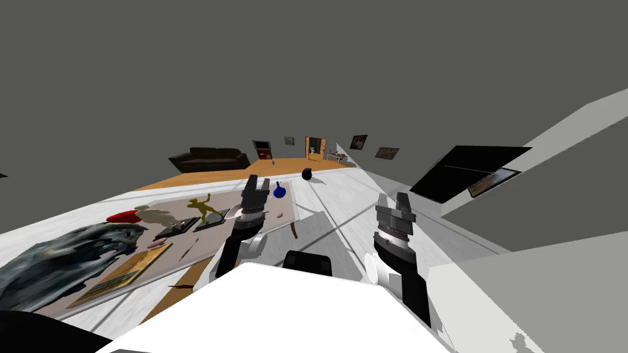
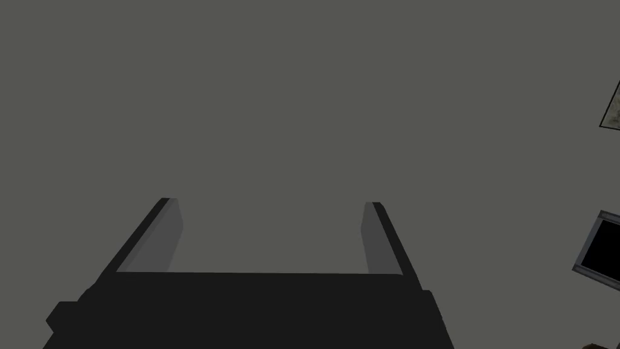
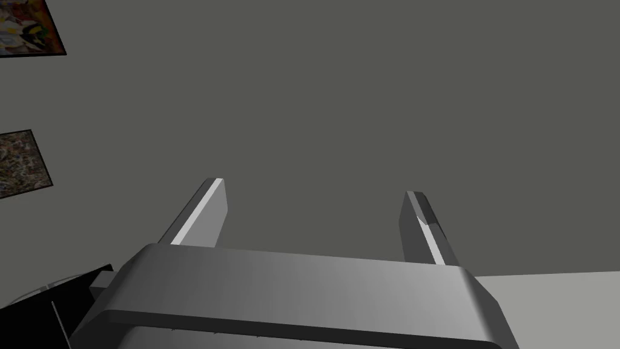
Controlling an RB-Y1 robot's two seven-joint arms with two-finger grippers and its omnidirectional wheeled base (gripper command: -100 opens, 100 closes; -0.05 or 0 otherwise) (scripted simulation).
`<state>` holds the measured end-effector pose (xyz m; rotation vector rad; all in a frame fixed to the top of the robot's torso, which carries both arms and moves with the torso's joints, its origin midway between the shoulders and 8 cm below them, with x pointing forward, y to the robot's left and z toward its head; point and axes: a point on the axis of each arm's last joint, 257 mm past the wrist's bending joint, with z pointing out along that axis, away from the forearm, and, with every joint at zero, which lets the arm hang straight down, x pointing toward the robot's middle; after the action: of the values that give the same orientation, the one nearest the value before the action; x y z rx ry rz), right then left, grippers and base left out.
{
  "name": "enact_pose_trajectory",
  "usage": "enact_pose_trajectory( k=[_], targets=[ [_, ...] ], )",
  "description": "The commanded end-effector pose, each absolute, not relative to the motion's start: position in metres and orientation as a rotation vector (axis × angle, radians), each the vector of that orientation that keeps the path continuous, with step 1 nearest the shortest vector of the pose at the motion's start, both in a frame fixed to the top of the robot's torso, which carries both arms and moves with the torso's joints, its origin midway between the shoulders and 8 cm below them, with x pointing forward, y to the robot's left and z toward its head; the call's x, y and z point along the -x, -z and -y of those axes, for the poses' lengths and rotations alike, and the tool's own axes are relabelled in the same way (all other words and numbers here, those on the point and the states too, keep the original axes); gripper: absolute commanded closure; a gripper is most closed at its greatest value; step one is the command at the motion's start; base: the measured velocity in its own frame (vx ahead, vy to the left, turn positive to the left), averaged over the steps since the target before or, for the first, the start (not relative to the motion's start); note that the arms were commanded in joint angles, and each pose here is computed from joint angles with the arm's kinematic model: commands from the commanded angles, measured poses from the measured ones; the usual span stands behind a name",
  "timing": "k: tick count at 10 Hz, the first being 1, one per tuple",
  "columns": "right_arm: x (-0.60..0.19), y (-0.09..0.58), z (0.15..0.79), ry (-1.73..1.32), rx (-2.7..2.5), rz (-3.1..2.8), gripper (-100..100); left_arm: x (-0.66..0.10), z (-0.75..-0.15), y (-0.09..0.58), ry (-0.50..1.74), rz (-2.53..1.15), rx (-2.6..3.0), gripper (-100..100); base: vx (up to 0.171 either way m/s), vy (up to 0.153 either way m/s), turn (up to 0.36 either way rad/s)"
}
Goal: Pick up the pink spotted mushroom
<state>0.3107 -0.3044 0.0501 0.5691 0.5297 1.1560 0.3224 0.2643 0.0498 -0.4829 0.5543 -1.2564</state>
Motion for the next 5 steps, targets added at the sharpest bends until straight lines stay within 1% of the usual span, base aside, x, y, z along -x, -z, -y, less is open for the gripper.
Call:
enact_pose_trajectory(
  k=[1, 2, 5],
  targets=[
    [-0.311, -0.05, 0.304, -1.156, -0.569, -0.53, 0, -0.33, -0.262, -0.04, 1.259, -0.6, 0.479, -100, -0.029, 0.008, -0.037],
    [-0.311, -0.05, 0.304, -1.156, -0.569, -0.53, 0, -0.335, -0.262, -0.033, 1.259, -0.625, 0.482, -100, -0.052, 0.01, -0.05],
    [-0.311, -0.05, 0.304, -1.156, -0.569, -0.53, 0, -0.36, -0.264, 0.005, 1.253, -0.736, 0.527, -100, -0.086, 0.022, -0.075]
  ],
)
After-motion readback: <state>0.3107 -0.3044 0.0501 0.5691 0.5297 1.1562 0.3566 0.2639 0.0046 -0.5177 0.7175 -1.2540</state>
